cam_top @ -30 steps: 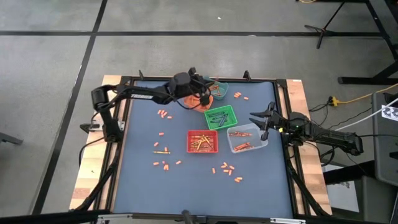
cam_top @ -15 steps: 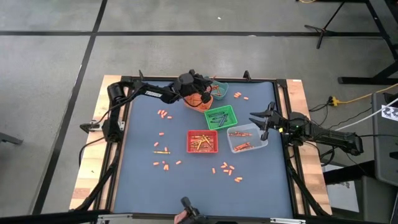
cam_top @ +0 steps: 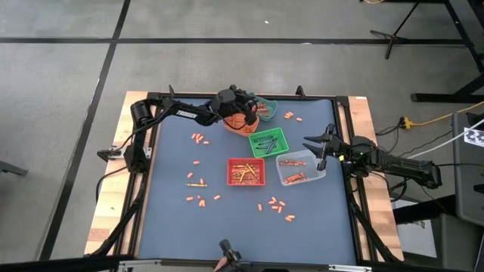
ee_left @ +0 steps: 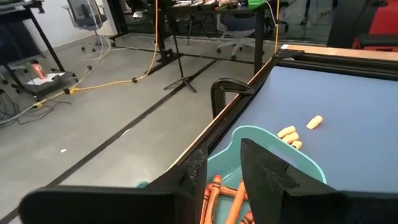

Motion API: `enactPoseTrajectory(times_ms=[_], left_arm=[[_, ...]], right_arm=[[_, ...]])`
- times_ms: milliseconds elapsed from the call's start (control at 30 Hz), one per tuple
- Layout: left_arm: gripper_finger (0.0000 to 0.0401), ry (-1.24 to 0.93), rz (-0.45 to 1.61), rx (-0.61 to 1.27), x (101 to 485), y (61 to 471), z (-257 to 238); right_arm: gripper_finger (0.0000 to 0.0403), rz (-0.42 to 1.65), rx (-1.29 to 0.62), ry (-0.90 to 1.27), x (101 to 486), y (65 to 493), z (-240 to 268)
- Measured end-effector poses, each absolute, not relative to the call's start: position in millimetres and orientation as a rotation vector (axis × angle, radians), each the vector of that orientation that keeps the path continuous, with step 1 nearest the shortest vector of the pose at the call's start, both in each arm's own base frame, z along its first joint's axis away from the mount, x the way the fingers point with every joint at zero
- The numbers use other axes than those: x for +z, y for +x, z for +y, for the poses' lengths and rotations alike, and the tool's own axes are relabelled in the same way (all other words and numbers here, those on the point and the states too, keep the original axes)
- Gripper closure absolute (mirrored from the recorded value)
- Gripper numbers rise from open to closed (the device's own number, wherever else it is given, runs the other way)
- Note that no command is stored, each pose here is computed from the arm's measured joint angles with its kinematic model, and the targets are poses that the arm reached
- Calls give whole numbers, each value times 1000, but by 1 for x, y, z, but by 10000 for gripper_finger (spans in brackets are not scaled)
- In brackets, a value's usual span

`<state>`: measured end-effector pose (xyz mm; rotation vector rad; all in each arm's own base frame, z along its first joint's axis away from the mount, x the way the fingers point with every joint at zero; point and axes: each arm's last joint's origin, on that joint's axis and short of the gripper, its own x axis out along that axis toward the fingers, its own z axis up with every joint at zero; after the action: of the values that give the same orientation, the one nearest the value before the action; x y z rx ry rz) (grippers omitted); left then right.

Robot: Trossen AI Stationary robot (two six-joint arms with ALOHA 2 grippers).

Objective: Sort crayons
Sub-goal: Put the yellow crayon into the red bin

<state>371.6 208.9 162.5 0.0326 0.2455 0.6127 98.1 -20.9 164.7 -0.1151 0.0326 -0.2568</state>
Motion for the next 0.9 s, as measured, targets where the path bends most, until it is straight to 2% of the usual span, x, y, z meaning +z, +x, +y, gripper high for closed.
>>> enactPoseTrajectory(times_ms=[200,433,633,900], left_arm=[[319,-50,212,595,170,371,206],[319,-78,255,452,210,365,180],[319,-118,501,357,239,344,136],[319,-169,890,206,242,314,65]], right_arm=[[290,33,-256,-115,165,98,-21],[290,32,-256,-115,165,98,-21],[290,31,-256,-115,165,98,-21],[290,32,-249,-115,165,98,-21]])
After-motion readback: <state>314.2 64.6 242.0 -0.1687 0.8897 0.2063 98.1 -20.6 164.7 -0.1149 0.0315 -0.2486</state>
